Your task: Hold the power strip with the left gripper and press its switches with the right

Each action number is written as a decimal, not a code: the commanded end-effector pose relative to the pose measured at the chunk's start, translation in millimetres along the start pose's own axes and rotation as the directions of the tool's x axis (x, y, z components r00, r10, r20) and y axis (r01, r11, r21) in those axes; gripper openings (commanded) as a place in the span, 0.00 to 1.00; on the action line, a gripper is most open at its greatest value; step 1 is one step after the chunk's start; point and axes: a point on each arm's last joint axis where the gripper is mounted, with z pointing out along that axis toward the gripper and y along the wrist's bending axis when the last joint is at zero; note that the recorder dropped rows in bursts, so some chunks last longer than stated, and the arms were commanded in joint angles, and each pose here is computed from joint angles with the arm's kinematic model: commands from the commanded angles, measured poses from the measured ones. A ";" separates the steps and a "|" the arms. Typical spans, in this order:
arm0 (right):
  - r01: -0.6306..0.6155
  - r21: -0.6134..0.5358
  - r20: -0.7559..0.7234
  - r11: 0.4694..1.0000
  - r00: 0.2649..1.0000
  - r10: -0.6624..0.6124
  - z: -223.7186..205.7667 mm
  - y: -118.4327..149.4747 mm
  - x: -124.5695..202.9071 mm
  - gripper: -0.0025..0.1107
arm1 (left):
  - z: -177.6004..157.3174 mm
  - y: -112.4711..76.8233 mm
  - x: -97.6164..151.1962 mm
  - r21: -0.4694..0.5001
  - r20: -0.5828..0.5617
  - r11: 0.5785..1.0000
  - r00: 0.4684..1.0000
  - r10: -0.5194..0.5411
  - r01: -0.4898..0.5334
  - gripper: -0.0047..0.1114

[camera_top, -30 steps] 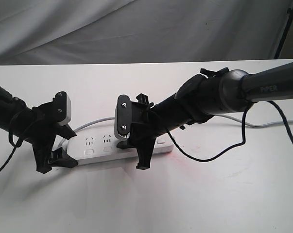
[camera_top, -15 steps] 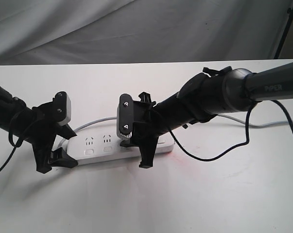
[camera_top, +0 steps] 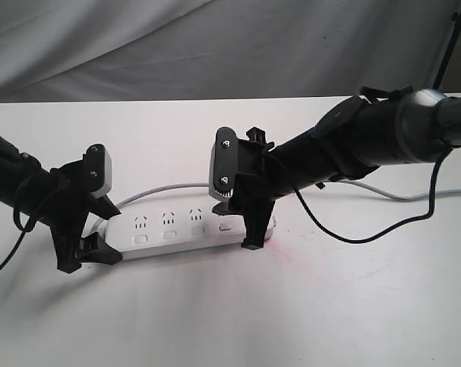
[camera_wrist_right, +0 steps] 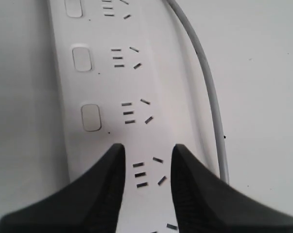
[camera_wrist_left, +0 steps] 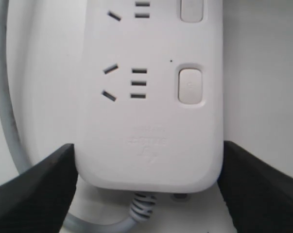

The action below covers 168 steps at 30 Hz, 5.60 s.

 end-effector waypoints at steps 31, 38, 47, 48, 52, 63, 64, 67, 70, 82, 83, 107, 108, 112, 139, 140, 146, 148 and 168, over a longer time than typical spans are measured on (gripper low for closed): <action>-0.017 -0.038 -0.049 0.999 0.999 0.015 12.6 9.5 18.5 0.29 | -1.2 0.4 -2.9 0.000 0.007 1.000 1.000 0.003 -0.003 0.64; -0.016 -0.055 -0.059 0.998 0.998 0.013 18.9 12.4 23.4 0.29 | -1.2 0.4 -2.9 0.000 0.007 1.000 1.000 0.003 -0.003 0.64; 0.009 -0.037 -0.075 0.999 0.997 -0.012 19.4 10.7 25.3 0.29 | -1.2 0.4 -2.9 0.000 0.007 1.000 1.000 0.003 -0.003 0.64; 0.012 -0.034 -0.078 0.999 0.997 -0.015 19.4 10.4 25.6 0.29 | -1.2 0.4 -2.9 0.000 0.007 1.000 1.000 0.003 -0.003 0.64; 0.010 -0.042 -0.086 0.999 0.996 -0.013 22.9 12.0 28.6 0.29 | -1.2 0.4 -2.9 0.000 0.007 1.000 1.000 0.003 -0.003 0.64; -0.006 -0.070 -0.106 0.998 0.994 -0.001 33.1 17.5 38.3 0.29 | -1.2 0.4 -2.9 0.000 0.007 1.000 1.000 0.003 -0.003 0.64; -0.001 -0.070 -0.108 0.998 0.994 -0.006 33.3 17.7 38.2 0.29 | -1.2 0.4 -2.9 0.000 0.007 1.000 1.000 0.003 -0.003 0.64; 0.016 -0.073 -0.114 0.997 0.993 -0.024 33.2 17.8 38.9 0.29 | -1.2 0.4 -2.9 0.000 0.007 1.000 1.000 0.003 -0.003 0.64; 0.027 -0.077 -0.117 0.997 0.992 -0.036 33.1 18.0 39.3 0.29 | -1.2 0.4 -2.9 0.000 0.007 1.000 1.000 0.003 -0.003 0.64; 0.026 -0.082 -0.164 0.996 0.986 -0.039 34.1 25.0 55.6 0.29 | -1.2 0.4 -2.9 0.000 0.007 1.000 1.000 0.003 -0.003 0.64; 0.023 -0.085 -0.163 0.996 0.986 -0.036 33.8 25.0 56.2 0.29 | -1.2 0.4 -2.9 0.000 0.007 1.000 1.000 0.003 -0.003 0.64; -0.024 0.025 -0.048 0.999 0.999 0.025 -11.2 3.6 20.6 0.29 | -1.2 0.4 -2.9 0.000 0.007 1.000 1.000 0.003 -0.003 0.64; -0.028 0.024 -0.048 0.999 0.998 0.029 -11.8 2.9 21.8 0.29 | -1.2 0.4 -2.9 0.000 0.007 1.000 1.000 0.003 -0.003 0.64; -0.053 0.039 -0.057 0.998 0.997 0.055 -16.3 -2.8 31.7 0.29 | -1.2 0.4 -2.9 0.000 0.007 1.000 1.000 0.003 -0.003 0.64; -0.071 0.009 -0.077 0.997 0.994 0.072 -11.1 -0.6 41.1 0.29 | -1.2 0.4 -2.9 0.000 0.007 1.000 1.000 0.003 -0.003 0.64; -0.071 0.007 -0.079 0.997 0.994 0.072 -10.7 -0.4 41.4 0.29 | -1.2 0.4 -2.9 0.000 0.007 1.000 1.000 0.003 -0.003 0.64; -0.062 0.001 -0.090 0.998 0.994 0.062 -10.8 0.2 42.4 0.29 | -1.2 0.4 -2.9 0.000 0.007 1.000 1.000 0.003 -0.003 0.64; -0.062 0.001 -0.090 0.998 0.994 0.062 -10.8 0.2 42.4 0.29 | -1.2 0.4 -2.9 0.000 0.007 1.000 1.000 0.003 -0.003 0.64; -0.074 -0.010 -0.140 0.997 0.988 0.071 -8.2 13.7 55.0 0.29 | -1.2 0.4 -2.9 0.000 0.007 1.000 1.000 0.003 -0.003 0.64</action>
